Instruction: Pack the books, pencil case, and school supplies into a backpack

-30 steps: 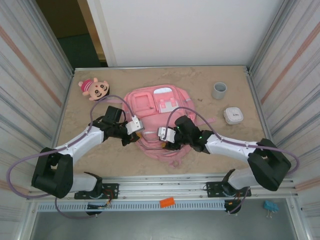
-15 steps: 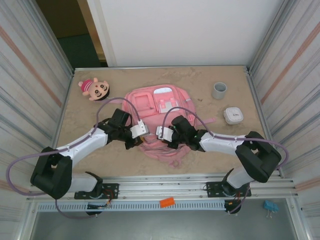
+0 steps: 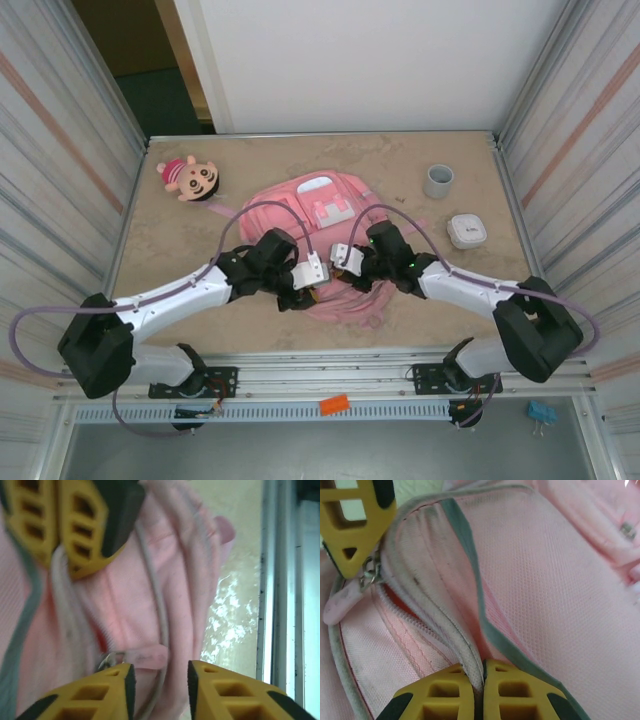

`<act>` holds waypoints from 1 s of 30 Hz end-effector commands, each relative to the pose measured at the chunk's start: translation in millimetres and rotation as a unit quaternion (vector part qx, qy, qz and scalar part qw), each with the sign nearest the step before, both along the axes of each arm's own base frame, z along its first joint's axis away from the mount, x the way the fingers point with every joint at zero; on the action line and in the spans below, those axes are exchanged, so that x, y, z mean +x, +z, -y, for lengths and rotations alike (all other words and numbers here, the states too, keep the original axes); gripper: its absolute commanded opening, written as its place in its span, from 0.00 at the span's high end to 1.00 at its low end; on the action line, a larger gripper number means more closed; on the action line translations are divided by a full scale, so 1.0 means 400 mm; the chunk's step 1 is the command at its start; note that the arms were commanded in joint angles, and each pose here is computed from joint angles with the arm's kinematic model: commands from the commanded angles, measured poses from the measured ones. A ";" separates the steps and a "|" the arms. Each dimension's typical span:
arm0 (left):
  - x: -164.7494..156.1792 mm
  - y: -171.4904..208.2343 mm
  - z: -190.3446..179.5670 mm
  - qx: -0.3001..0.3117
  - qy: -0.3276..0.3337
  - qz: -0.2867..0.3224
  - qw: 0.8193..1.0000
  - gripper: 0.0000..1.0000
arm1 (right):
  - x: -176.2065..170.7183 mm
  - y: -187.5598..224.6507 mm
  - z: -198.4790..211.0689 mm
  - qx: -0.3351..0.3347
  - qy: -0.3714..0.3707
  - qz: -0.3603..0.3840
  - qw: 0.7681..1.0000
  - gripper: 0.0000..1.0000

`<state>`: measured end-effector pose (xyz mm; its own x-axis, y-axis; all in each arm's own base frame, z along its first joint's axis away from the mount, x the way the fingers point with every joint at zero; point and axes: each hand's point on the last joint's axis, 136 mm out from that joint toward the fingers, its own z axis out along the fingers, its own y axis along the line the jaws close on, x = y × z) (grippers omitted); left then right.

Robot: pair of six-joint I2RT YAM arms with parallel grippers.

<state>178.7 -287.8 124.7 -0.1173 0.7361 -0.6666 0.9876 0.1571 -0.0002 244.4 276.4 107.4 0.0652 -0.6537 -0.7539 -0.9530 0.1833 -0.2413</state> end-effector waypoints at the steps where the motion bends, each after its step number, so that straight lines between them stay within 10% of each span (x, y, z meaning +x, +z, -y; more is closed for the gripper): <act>1: 0.025 0.109 0.001 -0.034 -0.042 0.086 0.995 0.49 | -0.020 0.054 0.012 0.015 0.059 0.042 0.997 1.00; 6: 0.092 0.117 -0.059 0.013 -0.075 0.208 0.975 0.22 | -0.014 0.072 0.021 0.014 0.064 0.047 0.997 1.00; 15: 0.139 0.049 -0.059 0.015 -0.128 0.215 0.968 0.16 | -0.016 0.093 0.026 0.024 0.066 0.043 0.997 1.00; 19: 0.137 0.015 -0.040 0.007 -0.147 0.201 0.968 0.27 | -0.014 0.108 0.025 0.033 0.062 0.043 0.997 1.00; 25: 0.131 0.031 -0.012 -0.026 -0.126 0.152 0.980 0.90 | -0.016 0.148 0.032 0.068 0.012 0.003 0.998 0.82; 30: 0.122 0.044 0.007 -0.063 -0.086 0.099 0.989 1.00 | -0.041 0.226 0.067 0.116 -0.109 -0.109 0.981 0.65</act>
